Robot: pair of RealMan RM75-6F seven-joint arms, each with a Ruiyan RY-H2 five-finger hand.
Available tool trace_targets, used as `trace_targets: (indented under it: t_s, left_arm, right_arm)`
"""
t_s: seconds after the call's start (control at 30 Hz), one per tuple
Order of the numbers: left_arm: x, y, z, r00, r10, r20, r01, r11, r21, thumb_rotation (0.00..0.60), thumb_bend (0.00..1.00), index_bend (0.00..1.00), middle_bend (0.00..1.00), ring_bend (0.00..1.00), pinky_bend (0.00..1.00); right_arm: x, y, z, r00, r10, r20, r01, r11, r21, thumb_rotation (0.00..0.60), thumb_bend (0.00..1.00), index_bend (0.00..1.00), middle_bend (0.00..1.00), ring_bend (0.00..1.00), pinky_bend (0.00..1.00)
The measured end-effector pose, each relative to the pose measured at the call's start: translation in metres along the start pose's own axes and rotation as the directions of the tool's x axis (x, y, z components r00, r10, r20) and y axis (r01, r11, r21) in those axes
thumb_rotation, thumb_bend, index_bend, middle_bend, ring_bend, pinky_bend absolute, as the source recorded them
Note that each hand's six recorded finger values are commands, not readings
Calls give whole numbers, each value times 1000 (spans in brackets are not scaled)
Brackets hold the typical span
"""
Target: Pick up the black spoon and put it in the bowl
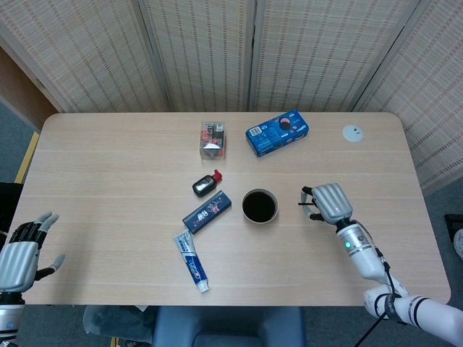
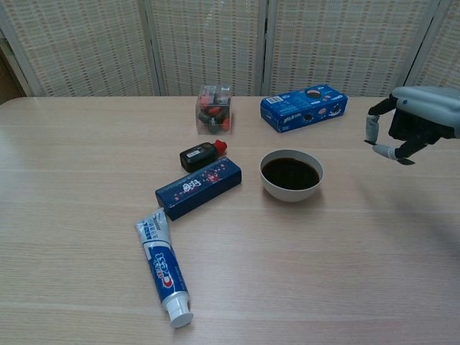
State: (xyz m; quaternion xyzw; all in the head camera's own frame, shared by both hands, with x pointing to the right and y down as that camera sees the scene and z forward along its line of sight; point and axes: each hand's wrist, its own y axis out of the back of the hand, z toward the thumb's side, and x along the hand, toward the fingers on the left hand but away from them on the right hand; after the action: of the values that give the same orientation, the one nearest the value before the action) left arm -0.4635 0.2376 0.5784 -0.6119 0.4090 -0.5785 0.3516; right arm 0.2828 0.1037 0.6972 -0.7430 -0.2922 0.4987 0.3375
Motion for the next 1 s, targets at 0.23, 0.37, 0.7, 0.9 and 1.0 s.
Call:
trace_targets:
  t_s: [0.23,0.37,0.7,0.9,1.0]
  left_arm:
    - [-1,5,-2,1000,8,-9,-8,1000,6,600,242,129,128,183,163]
    - [-2,7,-2,1000,13,-9,-13,1000,5,600,242,128,128,182,163]
    - [-6,8,-7,1000,13,-23,-13,1000,0,600,242,128,128,181,163]
    - [-8,8,-10,1000,8,-30,-8,1000,-4,600,242,128,128,181,163]
    - [-8,8,-12,999,6,-33,-7,1000,-11,600,242,128,128,181,163]
  right_arm:
    - [1,21,16,999,-16,-28,8,961,-278,600,520,652,1000,1000,1000]
    - [-4,26,28,998,-10,-57,-14,915,-403,600,520,652,1000,1000,1000]
    - [-33,21,69,991,31,-132,-101,814,-571,600,520,659,1000,1000,1000]
    - [-53,7,83,989,52,-139,-126,791,-598,600,520,661,1000,1000,1000]
    - [-63,-3,89,988,67,-140,-140,777,-614,600,520,661,1000,1000,1000]
